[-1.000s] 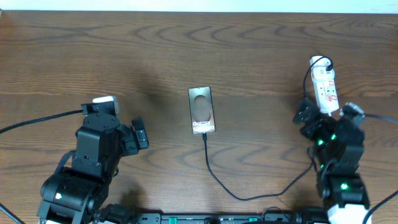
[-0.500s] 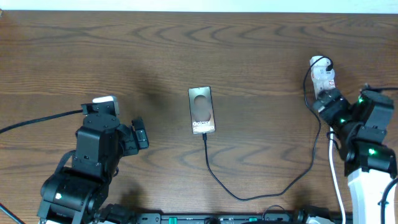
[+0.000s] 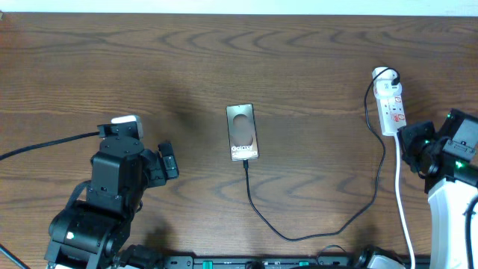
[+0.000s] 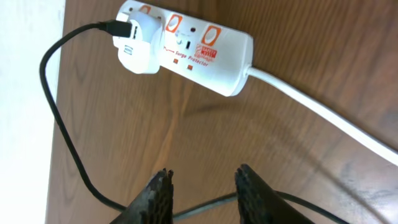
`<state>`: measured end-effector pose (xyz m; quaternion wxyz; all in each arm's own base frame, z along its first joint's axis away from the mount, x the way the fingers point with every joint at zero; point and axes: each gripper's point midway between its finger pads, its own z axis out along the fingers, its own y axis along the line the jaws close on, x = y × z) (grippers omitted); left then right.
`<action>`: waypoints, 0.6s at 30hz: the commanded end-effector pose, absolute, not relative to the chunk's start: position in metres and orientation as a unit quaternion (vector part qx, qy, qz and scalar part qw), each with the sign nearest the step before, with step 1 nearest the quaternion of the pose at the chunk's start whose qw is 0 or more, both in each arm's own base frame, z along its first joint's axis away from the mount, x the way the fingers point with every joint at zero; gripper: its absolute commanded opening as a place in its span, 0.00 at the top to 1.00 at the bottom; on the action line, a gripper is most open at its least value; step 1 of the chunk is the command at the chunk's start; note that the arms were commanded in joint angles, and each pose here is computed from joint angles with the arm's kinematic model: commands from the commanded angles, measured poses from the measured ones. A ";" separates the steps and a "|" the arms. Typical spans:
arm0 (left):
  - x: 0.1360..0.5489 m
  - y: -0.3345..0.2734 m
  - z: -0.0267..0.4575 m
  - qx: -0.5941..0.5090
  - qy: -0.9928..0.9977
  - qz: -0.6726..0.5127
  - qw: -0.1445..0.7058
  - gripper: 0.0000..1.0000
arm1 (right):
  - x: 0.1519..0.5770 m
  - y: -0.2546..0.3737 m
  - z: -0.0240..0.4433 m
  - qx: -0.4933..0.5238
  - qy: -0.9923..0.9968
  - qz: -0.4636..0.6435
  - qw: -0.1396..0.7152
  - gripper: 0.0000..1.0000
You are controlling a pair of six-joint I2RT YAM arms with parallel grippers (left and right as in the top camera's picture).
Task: Plug charger to phone and switch on socket
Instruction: 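Move the right gripper to the white power strip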
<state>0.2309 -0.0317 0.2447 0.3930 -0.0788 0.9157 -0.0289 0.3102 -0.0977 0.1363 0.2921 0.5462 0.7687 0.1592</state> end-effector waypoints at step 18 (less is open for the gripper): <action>0.231 -0.028 0.244 -0.081 0.915 -0.019 0.394 0.02 | 0.288 -0.051 0.140 0.471 0.835 0.217 0.187 0.01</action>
